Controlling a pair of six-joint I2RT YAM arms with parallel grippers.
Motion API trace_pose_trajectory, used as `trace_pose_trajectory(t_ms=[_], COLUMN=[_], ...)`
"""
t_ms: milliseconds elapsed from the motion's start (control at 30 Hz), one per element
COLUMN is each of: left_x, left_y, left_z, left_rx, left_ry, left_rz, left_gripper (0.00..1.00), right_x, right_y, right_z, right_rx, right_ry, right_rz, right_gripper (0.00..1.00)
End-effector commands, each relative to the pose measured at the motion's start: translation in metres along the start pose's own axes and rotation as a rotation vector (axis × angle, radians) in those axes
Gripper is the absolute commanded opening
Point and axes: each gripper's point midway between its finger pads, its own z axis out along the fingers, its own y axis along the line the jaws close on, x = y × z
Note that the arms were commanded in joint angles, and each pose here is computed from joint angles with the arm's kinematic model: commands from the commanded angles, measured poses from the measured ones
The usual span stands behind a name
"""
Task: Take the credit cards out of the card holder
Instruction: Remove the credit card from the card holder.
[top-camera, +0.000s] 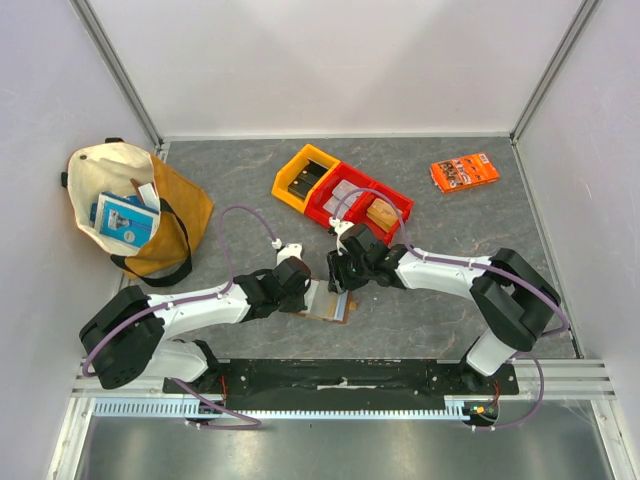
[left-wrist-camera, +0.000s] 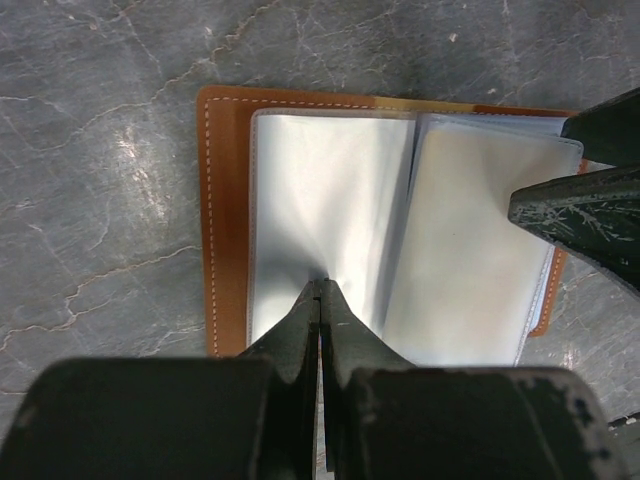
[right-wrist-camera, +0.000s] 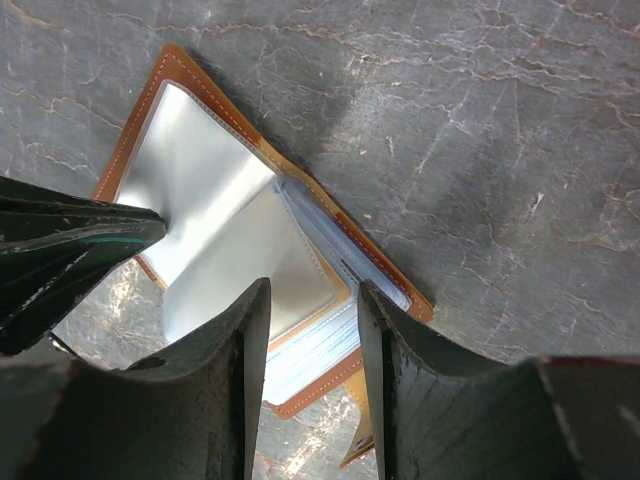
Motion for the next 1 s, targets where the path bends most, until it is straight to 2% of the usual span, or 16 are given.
trace_pose_trajectory(t_ms=[0,67,233,500,800,967], left_x=[-0.003,-0.004,-0.006,-0.006,-0.027,-0.035], left_y=[-0.010,-0.011,-0.013,-0.015,-0.003,-0.003], left_z=[-0.001,-0.001,-0.003,-0.004,-0.031,-0.049], left_rx=[0.043,0.047,0.057,0.065,0.058,0.104], left_ry=[-0.013,-0.013,-0.020,-0.021,-0.145,-0.197], left_rz=[-0.037,-0.040,-0.044,-0.047,-0.118,-0.158], left_gripper=[0.02,0.02,0.02,0.02,0.02,0.03], right_x=[-0.035,-0.037,-0.040,-0.040,-0.050,-0.048], right_y=[0.026,0.029,0.033,0.045,0.081,0.090], right_z=[-0.017,-0.019,-0.022,-0.021,-0.012,0.009], right_rx=[-0.089,-0.098,-0.118,-0.182,-0.365,-0.407], right_ry=[-0.096,-0.100,-0.105,-0.096,-0.094,-0.059], right_rz=[-0.008,-0.008,-0.005,0.007,0.051,0.073], right_gripper=[0.48,0.48,0.57,0.56,0.56,0.63])
